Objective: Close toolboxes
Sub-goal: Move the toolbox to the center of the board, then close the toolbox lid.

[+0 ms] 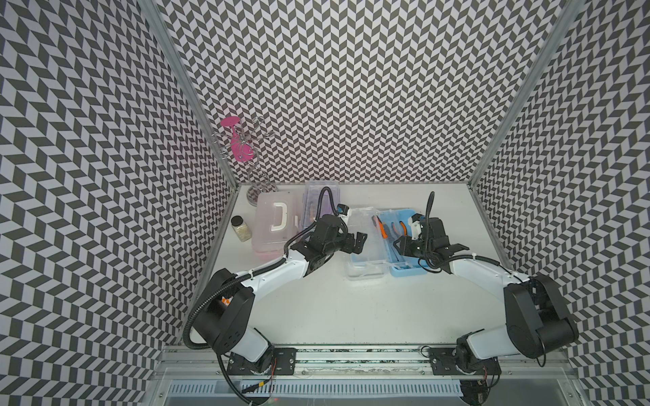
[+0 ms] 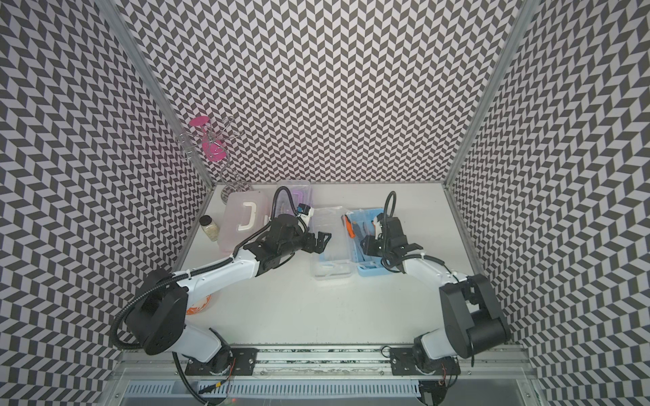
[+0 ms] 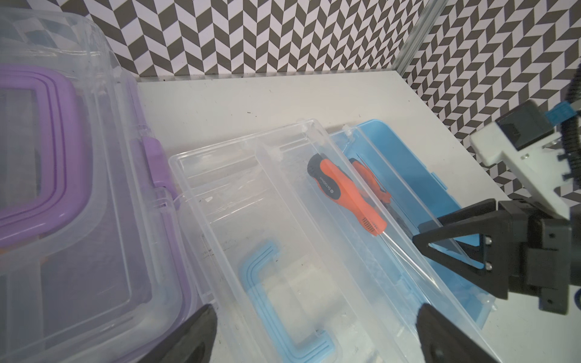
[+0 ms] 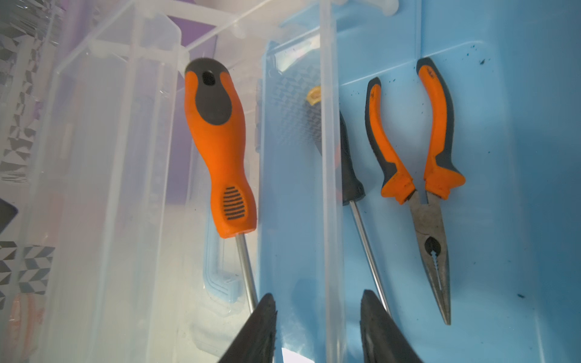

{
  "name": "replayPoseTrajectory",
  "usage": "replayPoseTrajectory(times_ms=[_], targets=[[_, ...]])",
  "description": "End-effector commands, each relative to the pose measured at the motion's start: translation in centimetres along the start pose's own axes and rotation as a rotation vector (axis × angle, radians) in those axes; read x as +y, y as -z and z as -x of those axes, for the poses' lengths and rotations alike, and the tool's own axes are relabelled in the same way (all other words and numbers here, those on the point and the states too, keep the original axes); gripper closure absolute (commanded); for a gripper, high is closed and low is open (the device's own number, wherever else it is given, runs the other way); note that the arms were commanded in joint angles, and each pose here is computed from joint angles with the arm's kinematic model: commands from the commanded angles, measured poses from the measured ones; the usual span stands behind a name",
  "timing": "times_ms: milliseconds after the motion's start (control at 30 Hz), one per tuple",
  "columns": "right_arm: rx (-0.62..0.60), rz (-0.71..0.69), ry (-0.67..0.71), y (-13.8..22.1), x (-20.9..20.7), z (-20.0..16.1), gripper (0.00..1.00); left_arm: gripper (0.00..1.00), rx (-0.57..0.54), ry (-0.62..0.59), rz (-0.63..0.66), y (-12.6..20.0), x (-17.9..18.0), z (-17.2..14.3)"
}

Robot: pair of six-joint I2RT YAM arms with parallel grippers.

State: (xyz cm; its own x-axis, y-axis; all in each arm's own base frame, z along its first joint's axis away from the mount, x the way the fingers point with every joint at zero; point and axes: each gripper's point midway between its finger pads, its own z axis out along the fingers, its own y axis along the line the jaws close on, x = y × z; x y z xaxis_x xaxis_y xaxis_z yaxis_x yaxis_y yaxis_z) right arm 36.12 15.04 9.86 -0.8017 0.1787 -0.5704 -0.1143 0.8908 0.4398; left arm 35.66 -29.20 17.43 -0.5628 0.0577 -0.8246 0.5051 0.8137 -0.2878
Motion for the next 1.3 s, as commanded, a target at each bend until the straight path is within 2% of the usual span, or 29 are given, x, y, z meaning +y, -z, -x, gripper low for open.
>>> replayPoseTrajectory(times_ms=[0, 267, 433, 600, 867, 1100, 1267], targets=[[-0.08, 0.006, 0.014, 1.4, 0.4, 2.7, 0.47, 0.01, -0.004, 0.004, -0.019, -0.4, -0.4, -0.1], [-0.174, 0.004, -0.007, 3.7, -1.0, 5.3, 0.2, 0.01, 0.004, 0.011, -0.037, -0.9, -0.9, -0.4], [-0.222, -0.074, -0.035, 4.8, -3.2, 6.4, 0.05, 0.01, 0.013, 0.001, -0.062, -1.9, -2.0, -0.5], [-0.236, -0.13, -0.054, 4.9, -5.4, 6.5, 0.02, 0.01, 0.035, -0.038, -0.083, -3.1, -3.7, -0.9], [-0.202, -0.144, -0.111, 3.5, -7.9, 5.1, 0.02, 0.01, 0.035, -0.058, -0.112, -3.9, -5.3, -0.4], [-0.183, -0.103, -0.12, 3.1, -7.5, 4.6, 0.02, 0.01, 0.028, -0.061, -0.122, -4.2, -5.7, 0.2], [-0.232, -0.136, -0.119, 4.4, -7.6, 5.6, 0.01, 0.01, 0.035, -0.062, -0.123, -4.4, -5.7, 0.1]])
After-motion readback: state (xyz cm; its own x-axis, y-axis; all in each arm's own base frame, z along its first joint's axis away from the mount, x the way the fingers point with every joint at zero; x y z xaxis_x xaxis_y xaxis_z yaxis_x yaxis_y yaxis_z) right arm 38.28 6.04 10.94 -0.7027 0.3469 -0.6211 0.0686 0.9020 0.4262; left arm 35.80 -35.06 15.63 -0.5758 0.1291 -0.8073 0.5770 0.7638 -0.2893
